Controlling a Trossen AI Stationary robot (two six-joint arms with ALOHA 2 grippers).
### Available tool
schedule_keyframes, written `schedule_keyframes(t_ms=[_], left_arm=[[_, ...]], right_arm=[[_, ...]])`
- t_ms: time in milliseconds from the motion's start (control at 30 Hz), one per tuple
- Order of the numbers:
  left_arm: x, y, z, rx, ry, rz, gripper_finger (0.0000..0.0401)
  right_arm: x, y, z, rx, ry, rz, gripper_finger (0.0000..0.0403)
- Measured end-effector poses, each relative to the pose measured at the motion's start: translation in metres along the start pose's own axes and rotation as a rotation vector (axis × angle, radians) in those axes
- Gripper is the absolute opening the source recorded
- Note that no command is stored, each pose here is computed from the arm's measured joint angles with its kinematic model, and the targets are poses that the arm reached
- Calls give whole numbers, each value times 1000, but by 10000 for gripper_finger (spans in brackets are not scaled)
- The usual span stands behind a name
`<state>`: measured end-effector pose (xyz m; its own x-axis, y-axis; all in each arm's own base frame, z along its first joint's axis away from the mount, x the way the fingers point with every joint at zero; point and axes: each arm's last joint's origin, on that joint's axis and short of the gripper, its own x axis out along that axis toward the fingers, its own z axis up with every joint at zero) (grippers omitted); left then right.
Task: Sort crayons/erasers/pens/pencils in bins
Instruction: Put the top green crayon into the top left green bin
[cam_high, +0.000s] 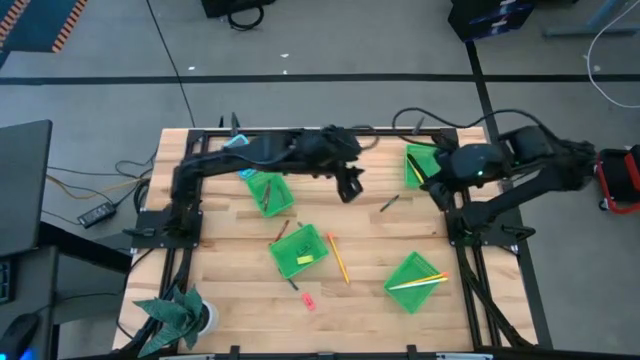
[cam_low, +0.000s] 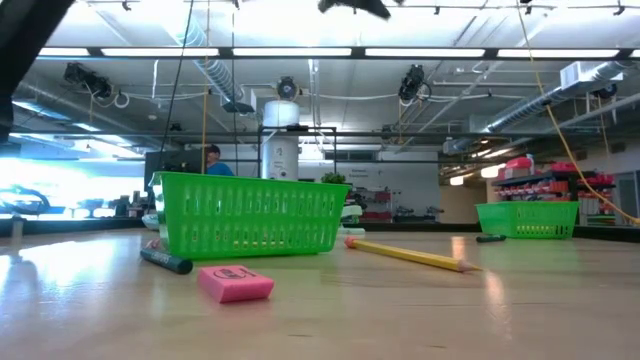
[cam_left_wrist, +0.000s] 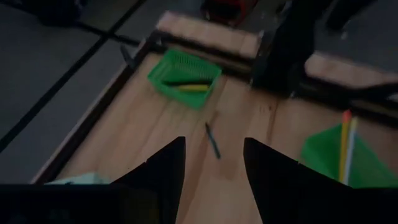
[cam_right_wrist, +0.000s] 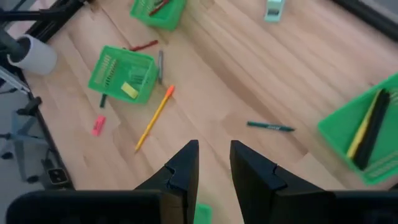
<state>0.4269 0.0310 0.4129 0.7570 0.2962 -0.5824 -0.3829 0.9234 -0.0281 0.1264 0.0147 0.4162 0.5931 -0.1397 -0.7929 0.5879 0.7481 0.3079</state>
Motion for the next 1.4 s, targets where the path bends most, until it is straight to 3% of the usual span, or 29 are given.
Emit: schedule_keyframes(t_ms=[100, 233, 467, 700, 900, 1167, 1400], left_arm=[[22, -2, -9, -17, 62, 17, 172], [20, 5, -17, -81, 146, 54, 171], [-52, 18, -4, -110, 87, 49, 171], [-120, 26, 1, -133, -2, 3, 171], [-149, 21, -4, -96, -6, -37, 171], [-178, 21, -20, -14, 81, -47, 172], [-184, 18, -29, 23, 142, -48, 172]], right_arm=[[0, -4, -1, -115, 6, -33, 97], [18, -6, 2, -260, 63, -73, 97], [69, -12, 8, -420, 263, -10, 97], [130, -22, 16, -479, 324, 61, 97], [176, -30, 9, -611, 453, 63, 104], [230, -43, -3, -597, 622, 19, 133], [246, -45, -5, -571, 678, -36, 142]])
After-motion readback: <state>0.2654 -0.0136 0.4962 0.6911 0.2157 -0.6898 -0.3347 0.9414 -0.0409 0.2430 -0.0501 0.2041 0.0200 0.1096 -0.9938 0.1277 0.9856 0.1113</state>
